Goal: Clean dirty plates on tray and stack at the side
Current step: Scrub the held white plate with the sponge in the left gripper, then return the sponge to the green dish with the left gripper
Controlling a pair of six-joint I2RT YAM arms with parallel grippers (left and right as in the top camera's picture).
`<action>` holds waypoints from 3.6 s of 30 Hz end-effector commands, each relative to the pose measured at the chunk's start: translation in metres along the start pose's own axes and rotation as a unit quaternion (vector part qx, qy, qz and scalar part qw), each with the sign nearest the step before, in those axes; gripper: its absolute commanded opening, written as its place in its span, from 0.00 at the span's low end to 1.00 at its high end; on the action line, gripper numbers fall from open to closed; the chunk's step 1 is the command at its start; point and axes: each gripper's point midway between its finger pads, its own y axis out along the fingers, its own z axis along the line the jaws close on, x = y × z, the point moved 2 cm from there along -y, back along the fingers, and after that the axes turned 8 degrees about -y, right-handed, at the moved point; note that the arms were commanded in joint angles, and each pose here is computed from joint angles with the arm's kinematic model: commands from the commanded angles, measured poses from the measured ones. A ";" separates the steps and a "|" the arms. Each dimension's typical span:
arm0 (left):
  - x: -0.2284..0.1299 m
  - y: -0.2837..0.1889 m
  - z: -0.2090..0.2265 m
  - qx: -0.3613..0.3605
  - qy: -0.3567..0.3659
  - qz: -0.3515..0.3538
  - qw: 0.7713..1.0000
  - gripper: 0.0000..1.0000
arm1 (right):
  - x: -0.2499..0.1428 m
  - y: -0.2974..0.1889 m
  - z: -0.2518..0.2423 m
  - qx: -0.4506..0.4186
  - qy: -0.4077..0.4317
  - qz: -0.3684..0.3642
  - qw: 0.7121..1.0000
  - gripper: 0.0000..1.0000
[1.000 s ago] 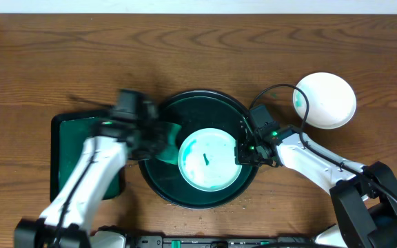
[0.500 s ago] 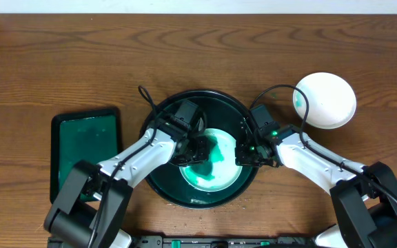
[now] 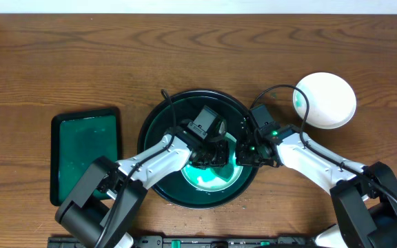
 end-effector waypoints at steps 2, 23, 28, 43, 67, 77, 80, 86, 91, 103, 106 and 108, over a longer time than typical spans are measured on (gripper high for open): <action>-0.005 0.005 0.019 0.039 -0.051 0.011 0.998 0.07 | -0.007 0.006 0.002 -0.002 -0.005 0.017 1.000 0.01; 0.014 -0.037 0.113 0.157 -0.220 -0.004 0.963 0.07 | -0.009 0.006 0.003 0.003 -0.005 0.021 1.000 0.01; 0.019 -0.022 0.076 0.087 -0.175 0.000 0.981 0.07 | -0.009 0.006 0.003 0.003 -0.004 0.021 1.000 0.01; -0.030 0.015 0.043 0.096 -0.091 0.063 0.989 0.07 | -0.010 0.006 0.005 0.009 -0.004 0.026 1.000 0.01; 0.015 -0.040 0.111 0.229 -0.191 -0.005 0.955 0.07 | -0.012 0.006 0.004 0.006 -0.003 0.030 1.000 0.01; 0.057 -0.067 0.063 0.184 -0.141 -0.050 0.971 0.07 | -0.012 0.005 0.004 0.006 -0.005 0.030 1.000 0.01; 0.060 -0.077 0.060 0.191 -0.130 -0.063 0.971 0.07 | -0.012 0.006 0.004 0.006 -0.007 0.030 1.000 0.01; 0.063 -0.116 0.074 0.268 -0.121 -0.119 0.948 0.07 | -0.012 0.006 0.004 0.007 -0.013 0.029 0.999 0.01; 0.067 -0.174 0.091 0.333 -0.122 -0.204 0.913 0.07 | -0.012 0.006 0.004 0.007 -0.016 0.029 0.999 0.01; 0.073 -0.254 0.185 0.318 -0.318 -0.246 0.859 0.07 | -0.014 0.005 0.003 0.005 -0.020 0.034 0.999 0.01; 0.076 -0.264 0.205 0.300 -0.345 -0.247 0.854 0.08 | -0.016 0.005 0.002 0.004 -0.019 0.038 0.999 0.01; 0.077 -0.268 0.215 0.292 -0.352 -0.244 0.855 0.07 | -0.016 0.005 0.002 0.003 -0.019 0.039 0.999 0.01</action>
